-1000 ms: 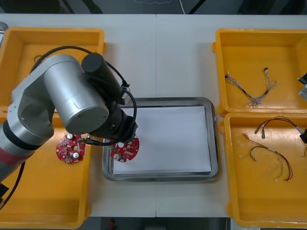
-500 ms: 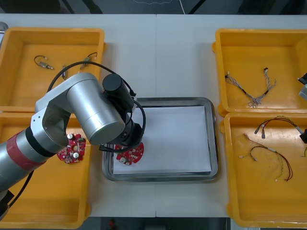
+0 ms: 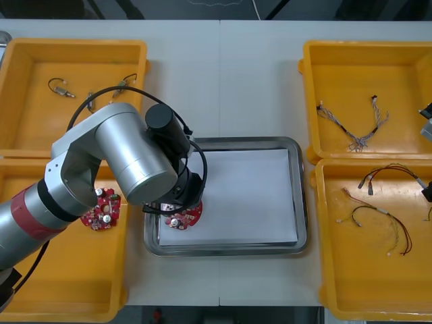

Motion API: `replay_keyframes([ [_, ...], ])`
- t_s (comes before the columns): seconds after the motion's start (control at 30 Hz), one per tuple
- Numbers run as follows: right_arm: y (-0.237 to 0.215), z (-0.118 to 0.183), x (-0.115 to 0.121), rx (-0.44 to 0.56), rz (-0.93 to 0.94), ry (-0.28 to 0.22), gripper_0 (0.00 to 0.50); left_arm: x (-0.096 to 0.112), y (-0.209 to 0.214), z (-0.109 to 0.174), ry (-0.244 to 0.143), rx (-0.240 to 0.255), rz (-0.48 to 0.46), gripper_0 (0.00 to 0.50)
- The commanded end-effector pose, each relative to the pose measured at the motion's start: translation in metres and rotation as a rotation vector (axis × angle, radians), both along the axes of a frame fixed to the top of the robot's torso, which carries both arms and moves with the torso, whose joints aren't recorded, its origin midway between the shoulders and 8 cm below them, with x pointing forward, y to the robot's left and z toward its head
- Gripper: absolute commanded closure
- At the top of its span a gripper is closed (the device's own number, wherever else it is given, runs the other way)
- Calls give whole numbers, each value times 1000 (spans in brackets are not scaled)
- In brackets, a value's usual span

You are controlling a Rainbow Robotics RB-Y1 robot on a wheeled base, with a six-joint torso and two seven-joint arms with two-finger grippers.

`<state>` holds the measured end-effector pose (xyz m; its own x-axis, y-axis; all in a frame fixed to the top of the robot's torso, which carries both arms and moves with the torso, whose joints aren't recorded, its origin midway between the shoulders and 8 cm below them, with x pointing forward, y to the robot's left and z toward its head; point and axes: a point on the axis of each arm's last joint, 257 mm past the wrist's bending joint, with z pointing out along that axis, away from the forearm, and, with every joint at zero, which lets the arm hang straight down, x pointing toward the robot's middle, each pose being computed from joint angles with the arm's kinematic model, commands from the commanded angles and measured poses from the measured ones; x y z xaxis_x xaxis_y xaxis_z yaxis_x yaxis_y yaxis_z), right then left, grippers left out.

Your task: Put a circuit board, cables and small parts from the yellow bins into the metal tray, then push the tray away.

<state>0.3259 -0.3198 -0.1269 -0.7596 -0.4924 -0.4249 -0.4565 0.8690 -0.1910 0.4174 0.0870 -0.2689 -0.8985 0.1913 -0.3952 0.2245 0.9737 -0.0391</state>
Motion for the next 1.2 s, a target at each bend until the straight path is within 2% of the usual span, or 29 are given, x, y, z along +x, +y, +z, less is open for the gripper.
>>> replay_keyframes([
  [0.03, -4, 8, 2, -41, 15, -13, 500, 6, -30, 47, -62, -134, 92, 0],
  [0.3, -1, 8, 1, -44, 30, -13, 500, 8, -1, 93, -110, -112, 139, 0],
  [0.53, 29, 11, 5, -68, 136, -29, 500, 25, 58, 130, -136, -92, 260, 0],
  [0.6, 49, 12, 7, -86, 206, -33, 500, 34, 90, 144, -139, -94, 334, 0],
  [0.77, 82, 12, 13, -131, 325, -36, 500, 53, 140, 163, -158, -107, 461, 0],
  [0.9, 107, 10, 17, -176, 419, -46, 500, 67, 181, 172, -153, -90, 564, 0],
  [1.03, 141, 7, 21, -192, 511, -66, 500, 79, 220, 176, -130, -84, 679, 0],
  [1.2, 183, 2, 26, -196, 610, -80, 500, 102, 256, 179, -154, -102, 787, 0],
])
